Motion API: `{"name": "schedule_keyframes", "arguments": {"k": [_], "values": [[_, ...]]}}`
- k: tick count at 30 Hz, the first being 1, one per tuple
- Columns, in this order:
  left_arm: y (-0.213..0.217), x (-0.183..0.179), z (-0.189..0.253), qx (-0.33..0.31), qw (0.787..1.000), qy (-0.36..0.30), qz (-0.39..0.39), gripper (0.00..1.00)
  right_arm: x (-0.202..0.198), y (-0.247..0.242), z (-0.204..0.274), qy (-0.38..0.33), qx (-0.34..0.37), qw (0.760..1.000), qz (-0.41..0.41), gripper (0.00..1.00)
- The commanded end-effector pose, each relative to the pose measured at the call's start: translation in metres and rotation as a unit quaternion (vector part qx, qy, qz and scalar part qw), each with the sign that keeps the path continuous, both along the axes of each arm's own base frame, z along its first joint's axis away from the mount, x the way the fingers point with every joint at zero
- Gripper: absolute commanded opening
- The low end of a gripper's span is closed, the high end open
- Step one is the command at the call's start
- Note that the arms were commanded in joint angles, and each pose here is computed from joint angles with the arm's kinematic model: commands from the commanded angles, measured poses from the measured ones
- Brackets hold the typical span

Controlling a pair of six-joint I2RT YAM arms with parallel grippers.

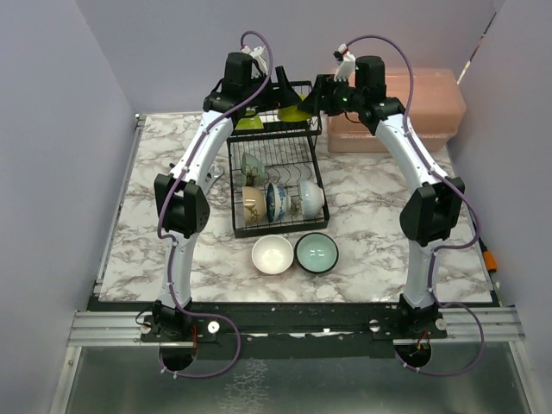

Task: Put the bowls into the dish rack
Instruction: Turn the bowl upside down on the dish rack.

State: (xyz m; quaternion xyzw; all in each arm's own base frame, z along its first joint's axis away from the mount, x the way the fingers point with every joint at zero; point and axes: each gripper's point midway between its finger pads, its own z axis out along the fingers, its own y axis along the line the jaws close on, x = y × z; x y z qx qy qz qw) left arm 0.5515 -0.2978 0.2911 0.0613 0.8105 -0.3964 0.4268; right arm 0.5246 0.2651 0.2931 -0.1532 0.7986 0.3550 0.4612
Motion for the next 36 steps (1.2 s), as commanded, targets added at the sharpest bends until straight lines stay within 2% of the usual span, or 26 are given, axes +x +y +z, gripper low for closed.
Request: {"name": "schedule_keyframes", "arguments": {"k": [1,8,14,21,28,36], "values": [[-0.024,-0.019,-0.008,-0.031,0.997,0.033,-0.064,0.82,-0.008,0.017,0.015,-0.006,0.036,0.998,0.043,0.71],[-0.027,-0.032,0.013,-0.049,0.995,0.023,-0.085,0.78,-0.037,0.03,0.032,0.009,0.083,0.991,0.108,0.69],[-0.028,-0.039,0.02,-0.058,0.993,0.023,-0.097,0.77,-0.057,0.034,0.036,0.023,0.094,0.984,0.152,0.67],[-0.027,-0.052,0.037,-0.067,0.991,0.017,-0.112,0.72,-0.072,0.032,0.048,-0.001,0.087,0.981,0.171,0.65],[-0.023,-0.067,0.056,-0.073,0.99,0.006,-0.119,0.72,-0.088,0.036,0.063,-0.01,0.112,0.971,0.211,0.65],[-0.014,-0.074,0.06,-0.056,0.993,-0.009,-0.102,0.71,-0.085,0.03,0.068,-0.032,0.099,0.977,0.184,0.65]]}}
